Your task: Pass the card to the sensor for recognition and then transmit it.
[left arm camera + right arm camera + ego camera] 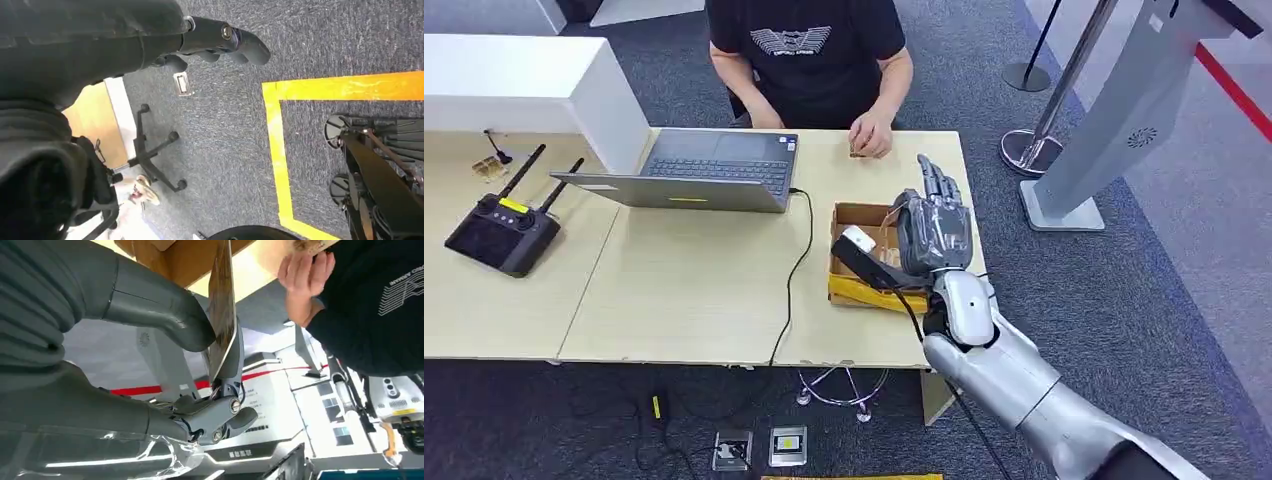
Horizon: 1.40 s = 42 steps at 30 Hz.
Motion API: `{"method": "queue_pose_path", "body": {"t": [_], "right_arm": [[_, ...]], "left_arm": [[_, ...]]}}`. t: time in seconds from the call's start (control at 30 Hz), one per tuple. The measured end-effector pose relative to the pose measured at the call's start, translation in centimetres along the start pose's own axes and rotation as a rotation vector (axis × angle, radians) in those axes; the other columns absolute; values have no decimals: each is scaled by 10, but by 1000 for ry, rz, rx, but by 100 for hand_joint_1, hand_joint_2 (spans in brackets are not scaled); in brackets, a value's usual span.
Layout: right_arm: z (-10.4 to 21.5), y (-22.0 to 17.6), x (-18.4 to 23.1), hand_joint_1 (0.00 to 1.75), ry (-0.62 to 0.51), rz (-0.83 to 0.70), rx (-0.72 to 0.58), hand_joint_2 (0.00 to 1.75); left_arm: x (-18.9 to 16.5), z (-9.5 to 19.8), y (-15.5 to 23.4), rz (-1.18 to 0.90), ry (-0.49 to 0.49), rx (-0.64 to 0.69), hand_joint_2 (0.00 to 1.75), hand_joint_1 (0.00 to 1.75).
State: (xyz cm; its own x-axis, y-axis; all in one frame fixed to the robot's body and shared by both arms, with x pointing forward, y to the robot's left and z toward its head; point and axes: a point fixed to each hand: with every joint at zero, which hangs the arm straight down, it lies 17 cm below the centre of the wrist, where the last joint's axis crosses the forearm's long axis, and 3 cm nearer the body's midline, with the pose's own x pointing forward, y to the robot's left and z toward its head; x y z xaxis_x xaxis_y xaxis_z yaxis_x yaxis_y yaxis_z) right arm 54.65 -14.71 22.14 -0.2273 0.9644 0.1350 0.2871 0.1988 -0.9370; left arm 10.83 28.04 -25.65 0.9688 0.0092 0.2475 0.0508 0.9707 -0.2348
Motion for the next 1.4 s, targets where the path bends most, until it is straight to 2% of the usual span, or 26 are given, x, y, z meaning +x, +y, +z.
{"method": "queue_pose_path", "body": {"t": [0.57,1.07,1.1,1.13,1.17,1.2,1.4], "right_arm": [[-19,-8,35,175,-58,-81,-22,175],[-22,0,27,175,-19,-75,-1,175],[-22,1,26,106,-16,-74,0,175],[-22,2,25,7,-15,-73,2,175],[-22,2,25,0,-14,-70,3,175],[-22,3,24,0,-12,-64,2,0],[-21,4,21,0,-18,-22,-5,0]], "left_arm": [[2,-1,-5,7,-10,-7,0,0],[1,-1,-5,-3,-7,-7,0,0],[1,-1,-5,-3,-7,-7,0,0],[1,-1,-5,-3,-7,-7,0,0],[1,-1,-5,-3,-7,-7,0,0],[1,-1,-4,-4,-7,-6,0,0],[0,-1,-2,-9,-4,-1,0,0]]}}
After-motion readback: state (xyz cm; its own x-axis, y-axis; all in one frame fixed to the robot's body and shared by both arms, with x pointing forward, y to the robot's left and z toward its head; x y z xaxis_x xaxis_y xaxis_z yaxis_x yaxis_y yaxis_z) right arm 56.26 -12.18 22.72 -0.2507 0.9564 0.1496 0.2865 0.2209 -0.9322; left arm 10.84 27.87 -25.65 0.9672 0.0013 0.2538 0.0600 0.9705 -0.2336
